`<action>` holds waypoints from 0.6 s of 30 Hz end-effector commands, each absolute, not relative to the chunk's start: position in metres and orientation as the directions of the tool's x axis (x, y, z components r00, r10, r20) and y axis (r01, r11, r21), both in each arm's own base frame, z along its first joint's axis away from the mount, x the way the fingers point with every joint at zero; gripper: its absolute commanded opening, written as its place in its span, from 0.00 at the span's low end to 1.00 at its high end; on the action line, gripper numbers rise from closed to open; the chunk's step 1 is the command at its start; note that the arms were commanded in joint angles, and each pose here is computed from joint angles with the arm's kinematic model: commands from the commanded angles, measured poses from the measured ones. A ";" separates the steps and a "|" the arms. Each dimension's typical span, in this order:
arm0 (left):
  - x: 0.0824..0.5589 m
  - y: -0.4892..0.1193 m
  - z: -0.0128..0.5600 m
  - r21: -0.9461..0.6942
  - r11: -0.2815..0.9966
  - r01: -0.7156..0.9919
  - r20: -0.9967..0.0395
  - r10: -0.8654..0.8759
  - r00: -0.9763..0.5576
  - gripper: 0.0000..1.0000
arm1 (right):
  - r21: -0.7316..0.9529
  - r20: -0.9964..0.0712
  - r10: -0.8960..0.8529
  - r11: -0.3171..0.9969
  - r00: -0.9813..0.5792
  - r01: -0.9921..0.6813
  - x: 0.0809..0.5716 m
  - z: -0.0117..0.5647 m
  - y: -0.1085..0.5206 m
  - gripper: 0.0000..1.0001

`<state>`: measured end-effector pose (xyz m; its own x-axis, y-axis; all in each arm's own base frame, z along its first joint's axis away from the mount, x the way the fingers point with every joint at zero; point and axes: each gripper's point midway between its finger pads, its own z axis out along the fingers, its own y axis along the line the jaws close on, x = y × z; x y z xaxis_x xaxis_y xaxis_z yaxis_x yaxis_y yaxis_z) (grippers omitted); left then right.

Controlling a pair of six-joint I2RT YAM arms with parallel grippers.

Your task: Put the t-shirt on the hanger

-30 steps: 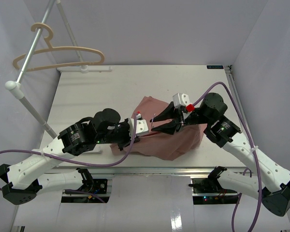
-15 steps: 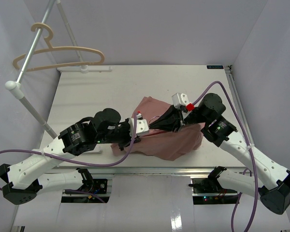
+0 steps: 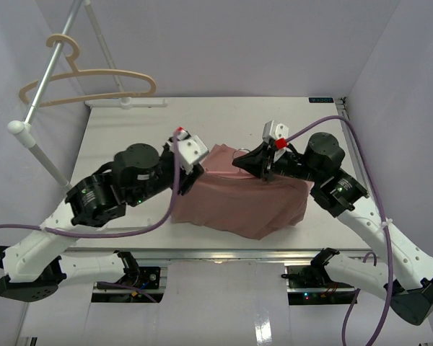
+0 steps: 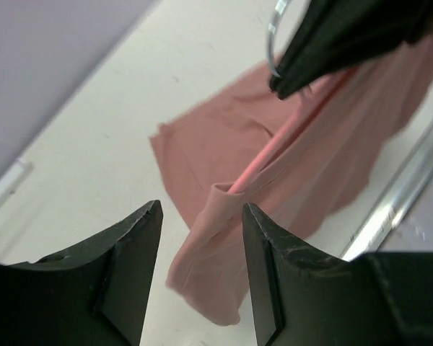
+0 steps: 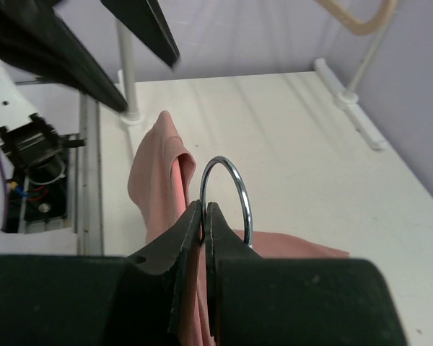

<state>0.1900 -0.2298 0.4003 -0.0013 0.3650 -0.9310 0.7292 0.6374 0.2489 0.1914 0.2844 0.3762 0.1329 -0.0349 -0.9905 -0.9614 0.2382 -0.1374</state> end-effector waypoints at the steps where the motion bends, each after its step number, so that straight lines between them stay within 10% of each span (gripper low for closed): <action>1: 0.199 -0.165 0.480 0.107 0.862 0.495 -0.994 0.084 0.068 0.56 | -0.239 -0.967 -0.012 0.394 0.255 -0.887 0.218 0.447 0.264 0.08; 18: 0.216 -0.159 0.406 -0.060 0.930 0.363 -0.996 -0.077 0.033 0.57 | -0.325 -0.930 -0.002 0.477 0.368 -0.817 0.219 0.539 0.230 0.08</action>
